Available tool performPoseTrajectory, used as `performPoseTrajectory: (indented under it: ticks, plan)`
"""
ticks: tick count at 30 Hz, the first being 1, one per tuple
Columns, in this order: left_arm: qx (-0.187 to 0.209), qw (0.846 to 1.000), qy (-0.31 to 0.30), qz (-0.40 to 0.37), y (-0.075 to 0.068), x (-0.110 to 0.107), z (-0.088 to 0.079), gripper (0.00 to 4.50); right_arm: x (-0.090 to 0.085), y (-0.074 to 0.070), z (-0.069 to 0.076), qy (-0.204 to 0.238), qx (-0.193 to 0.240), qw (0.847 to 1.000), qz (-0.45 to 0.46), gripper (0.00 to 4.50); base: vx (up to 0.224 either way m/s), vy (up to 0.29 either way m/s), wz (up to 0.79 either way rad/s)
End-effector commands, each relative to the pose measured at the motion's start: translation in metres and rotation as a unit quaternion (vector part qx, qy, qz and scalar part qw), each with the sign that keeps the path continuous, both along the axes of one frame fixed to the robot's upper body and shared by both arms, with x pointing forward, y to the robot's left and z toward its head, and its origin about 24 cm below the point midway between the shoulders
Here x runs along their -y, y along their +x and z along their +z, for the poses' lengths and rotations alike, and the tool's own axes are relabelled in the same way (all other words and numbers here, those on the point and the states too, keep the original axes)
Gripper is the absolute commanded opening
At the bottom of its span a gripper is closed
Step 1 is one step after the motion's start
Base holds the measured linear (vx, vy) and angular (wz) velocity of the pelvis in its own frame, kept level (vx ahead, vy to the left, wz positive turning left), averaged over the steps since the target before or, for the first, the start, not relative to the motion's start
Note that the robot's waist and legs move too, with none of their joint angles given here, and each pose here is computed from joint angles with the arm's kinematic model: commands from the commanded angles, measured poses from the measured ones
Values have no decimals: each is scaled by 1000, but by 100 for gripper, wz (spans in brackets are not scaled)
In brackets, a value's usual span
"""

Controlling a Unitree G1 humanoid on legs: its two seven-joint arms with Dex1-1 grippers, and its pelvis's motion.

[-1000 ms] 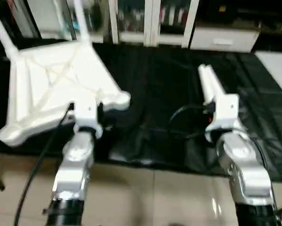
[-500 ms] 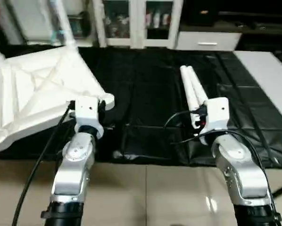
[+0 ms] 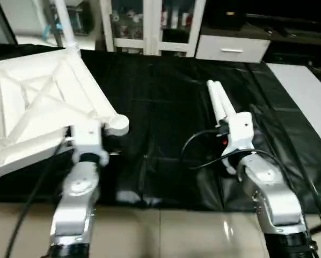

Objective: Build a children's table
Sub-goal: Rotate table base, then pick table leg

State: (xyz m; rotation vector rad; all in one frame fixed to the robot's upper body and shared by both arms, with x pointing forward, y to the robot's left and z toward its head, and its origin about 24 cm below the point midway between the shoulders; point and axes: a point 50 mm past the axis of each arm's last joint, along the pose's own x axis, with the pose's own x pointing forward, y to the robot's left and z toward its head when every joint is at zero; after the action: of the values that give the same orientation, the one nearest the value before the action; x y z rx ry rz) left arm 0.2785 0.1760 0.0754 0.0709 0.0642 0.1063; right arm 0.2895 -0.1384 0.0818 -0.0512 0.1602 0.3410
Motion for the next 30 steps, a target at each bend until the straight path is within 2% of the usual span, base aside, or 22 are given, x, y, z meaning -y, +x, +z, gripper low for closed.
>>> performPoseTrajectory:
  ticks: [1, 9, 12, 21, 23, 24, 25, 26, 27, 30]
  plan:
    - [13, 1000, 3, 3, -2, 1, 5, 72, 2, 0, 1, 6, 4, 1000, 0, 380, 185, -7, 16]
    - [20, 1000, 12, -21, 3, 9, 8, 72, 12, 0, -2, 9, 4, 1000, -23, 380, 141, -22, 15]
    - [21, 999, 12, -22, 5, 9, 8, 72, 14, 0, -2, 18, 0, 999, -31, 380, -16, 92, 33]
    - [22, 999, 11, -41, 6, 12, 10, 72, 13, 1, 0, 3, 3, 1000, -30, 380, 74, -66, -22]
    - [17, 998, 10, -57, 5, 14, 9, 72, 13, 1, 0, 2, 0, 999, -34, 380, 64, -31, -10]
    - [9, 992, 9, -127, 0, 20, 5, 73, 15, 2, 1, -9, -19, 999, -49, 397, 59, -18, -8]
    - [9, 992, 9, -127, 0, 20, 5, 73, 15, 2, 1, -9, -19, 999, -49, 407, 57, 29, -15]
    - [4, 985, 9, -171, -2, 23, 3, 73, 18, 3, 0, -3, -41, 998, -55, 414, 67, 46, -9]
    - [-3, 980, 17, -197, -3, 24, 2, 73, 21, 4, 0, -17, -63, 996, -59, 417, 67, 46, -9]
    - [-7, 974, 41, -223, -2, 25, 4, 73, 25, 5, 2, -45, -71, 995, -62, 440, -11, 35, 1]
